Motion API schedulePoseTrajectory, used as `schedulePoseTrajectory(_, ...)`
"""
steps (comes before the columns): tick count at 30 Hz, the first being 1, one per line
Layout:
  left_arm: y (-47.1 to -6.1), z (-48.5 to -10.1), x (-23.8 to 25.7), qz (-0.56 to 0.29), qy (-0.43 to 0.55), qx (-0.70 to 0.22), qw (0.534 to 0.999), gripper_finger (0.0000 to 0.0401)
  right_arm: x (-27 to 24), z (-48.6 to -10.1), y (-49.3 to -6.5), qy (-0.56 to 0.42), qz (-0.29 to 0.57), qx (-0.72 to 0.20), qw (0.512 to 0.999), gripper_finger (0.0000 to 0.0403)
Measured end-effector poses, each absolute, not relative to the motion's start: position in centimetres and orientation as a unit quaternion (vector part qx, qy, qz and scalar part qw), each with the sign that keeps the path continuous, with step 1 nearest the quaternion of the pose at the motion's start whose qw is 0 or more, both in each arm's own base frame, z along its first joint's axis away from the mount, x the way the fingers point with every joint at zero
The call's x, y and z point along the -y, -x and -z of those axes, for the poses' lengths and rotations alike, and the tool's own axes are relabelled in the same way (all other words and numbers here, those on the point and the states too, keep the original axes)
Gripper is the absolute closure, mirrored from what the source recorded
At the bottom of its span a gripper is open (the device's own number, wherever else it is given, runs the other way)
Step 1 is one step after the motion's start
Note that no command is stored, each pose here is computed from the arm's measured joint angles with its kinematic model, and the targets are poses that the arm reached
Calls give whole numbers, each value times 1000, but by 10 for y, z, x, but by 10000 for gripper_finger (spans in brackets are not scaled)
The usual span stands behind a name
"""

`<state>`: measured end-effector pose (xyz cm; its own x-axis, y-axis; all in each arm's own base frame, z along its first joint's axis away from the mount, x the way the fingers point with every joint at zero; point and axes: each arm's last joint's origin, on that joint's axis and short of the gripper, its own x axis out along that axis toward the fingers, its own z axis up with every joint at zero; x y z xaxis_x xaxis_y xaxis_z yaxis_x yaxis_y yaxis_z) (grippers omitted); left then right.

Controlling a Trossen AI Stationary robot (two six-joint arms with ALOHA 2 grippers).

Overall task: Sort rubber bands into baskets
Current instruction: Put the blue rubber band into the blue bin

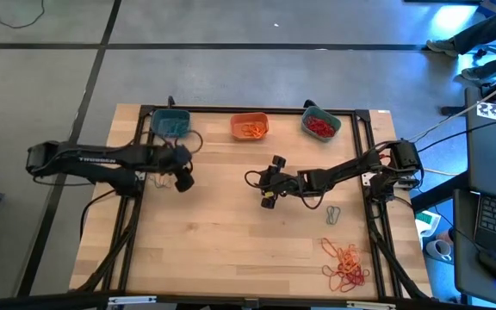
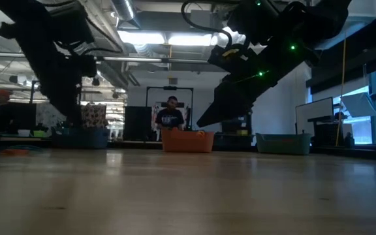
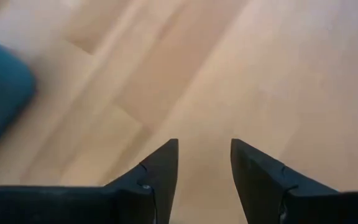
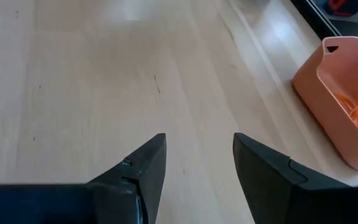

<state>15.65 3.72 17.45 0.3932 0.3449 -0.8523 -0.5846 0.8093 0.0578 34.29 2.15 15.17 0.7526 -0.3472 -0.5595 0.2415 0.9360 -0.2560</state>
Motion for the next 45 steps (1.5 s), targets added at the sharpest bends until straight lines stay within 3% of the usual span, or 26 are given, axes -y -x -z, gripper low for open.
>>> schedulePoseTrajectory(7, -154, -155, -18, -278, 154, -529, 787, 258, -22, -152, -343, 84, 155, -314, 933, 215)
schedulePoseTrajectory(14, -144, -136, -14, -321, 164, -620, 696, 258, -22, -152, -343, 79, 147, -313, 935, 215)
schedulePoseTrajectory(17, -148, -133, -14, -321, 160, -626, 692, 258, -22, -152, -343, 79, 147, -313, 935, 215)
schedulePoseTrajectory(25, -151, -128, -16, -333, 137, -631, 687, 274, -22, -152, -343, 80, 147, -313, 935, 215)
schedulePoseTrajectory(34, -153, -126, -12, -329, 113, -624, 699, 393, -22, -151, -343, 80, 146, -316, 934, 215)
schedulePoseTrajectory(42, -160, -126, -6, -318, 77, -595, 734, 387, -22, -151, -343, 80, 146, -316, 934, 215)
schedulePoseTrajectory(45, -174, -133, -6, -308, 81, -557, 767, 396, -22, -151, -343, 80, 146, -316, 934, 215)
